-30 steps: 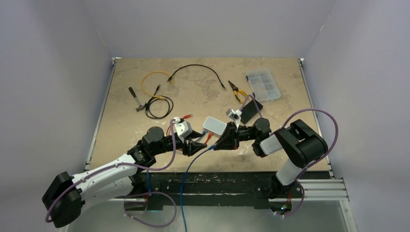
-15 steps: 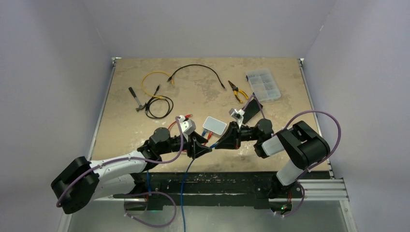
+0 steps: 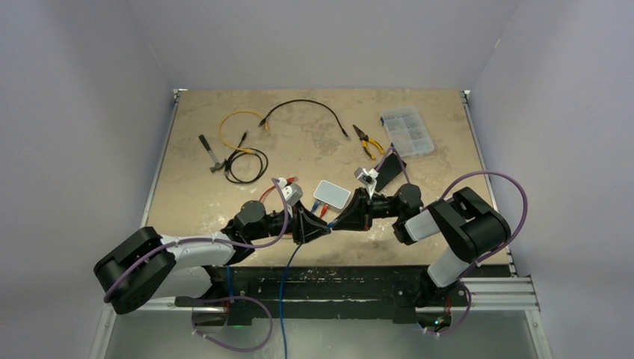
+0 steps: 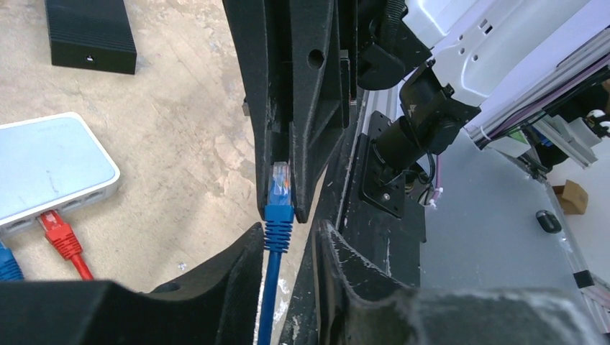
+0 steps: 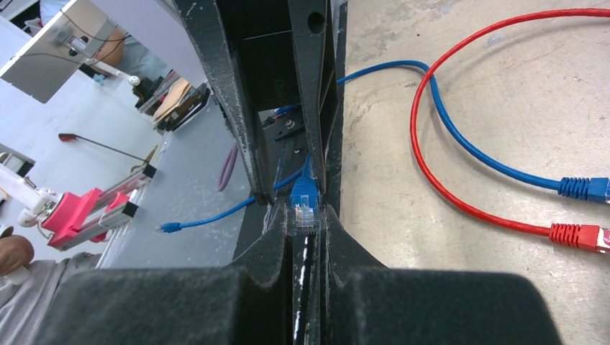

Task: Insert the plug into the switch port
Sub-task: Pick up the connector from the center of the board.

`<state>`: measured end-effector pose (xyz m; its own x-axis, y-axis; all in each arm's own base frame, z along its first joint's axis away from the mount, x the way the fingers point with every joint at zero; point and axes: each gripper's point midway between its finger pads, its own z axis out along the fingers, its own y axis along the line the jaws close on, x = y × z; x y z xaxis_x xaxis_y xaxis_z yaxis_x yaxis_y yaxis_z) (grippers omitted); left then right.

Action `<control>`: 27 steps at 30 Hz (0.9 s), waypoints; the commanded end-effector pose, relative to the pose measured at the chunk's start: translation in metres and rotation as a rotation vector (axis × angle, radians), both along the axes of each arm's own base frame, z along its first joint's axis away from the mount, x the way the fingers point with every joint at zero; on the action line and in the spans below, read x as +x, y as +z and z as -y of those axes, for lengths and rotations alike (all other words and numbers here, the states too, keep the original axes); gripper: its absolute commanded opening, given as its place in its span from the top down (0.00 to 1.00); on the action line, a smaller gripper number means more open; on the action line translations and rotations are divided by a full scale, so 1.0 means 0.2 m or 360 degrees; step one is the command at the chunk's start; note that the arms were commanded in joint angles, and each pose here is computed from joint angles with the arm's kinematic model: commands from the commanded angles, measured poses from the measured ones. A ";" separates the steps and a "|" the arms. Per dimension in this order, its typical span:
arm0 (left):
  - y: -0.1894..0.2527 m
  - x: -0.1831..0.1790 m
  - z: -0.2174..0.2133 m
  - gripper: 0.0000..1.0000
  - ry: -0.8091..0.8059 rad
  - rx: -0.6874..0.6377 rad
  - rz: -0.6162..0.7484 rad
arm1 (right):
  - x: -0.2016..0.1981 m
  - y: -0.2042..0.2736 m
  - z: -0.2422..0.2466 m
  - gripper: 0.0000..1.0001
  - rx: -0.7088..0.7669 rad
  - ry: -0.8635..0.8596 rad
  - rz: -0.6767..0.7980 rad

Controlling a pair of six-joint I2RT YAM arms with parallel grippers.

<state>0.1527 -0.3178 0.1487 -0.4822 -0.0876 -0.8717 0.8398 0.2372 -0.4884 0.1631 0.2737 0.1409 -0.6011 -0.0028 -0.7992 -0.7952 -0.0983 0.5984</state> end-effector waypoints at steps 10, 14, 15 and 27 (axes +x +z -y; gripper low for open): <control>0.13 -0.03 0.04 0.83 -0.0084 -0.0158 0.0071 | -0.04 0.34 0.03 1.00 0.0400 -0.0032 0.0788; 0.11 -0.04 0.04 0.75 -0.0107 -0.0146 0.0053 | -0.04 0.34 0.03 1.00 0.0400 -0.0035 0.0789; 0.10 -0.05 0.04 0.73 -0.0113 -0.0143 0.0050 | -0.04 0.34 0.04 1.00 0.0399 -0.0036 0.0789; 0.05 -0.05 0.06 0.74 -0.0142 -0.0107 0.0019 | -0.04 0.34 0.04 1.00 0.0399 -0.0037 0.0787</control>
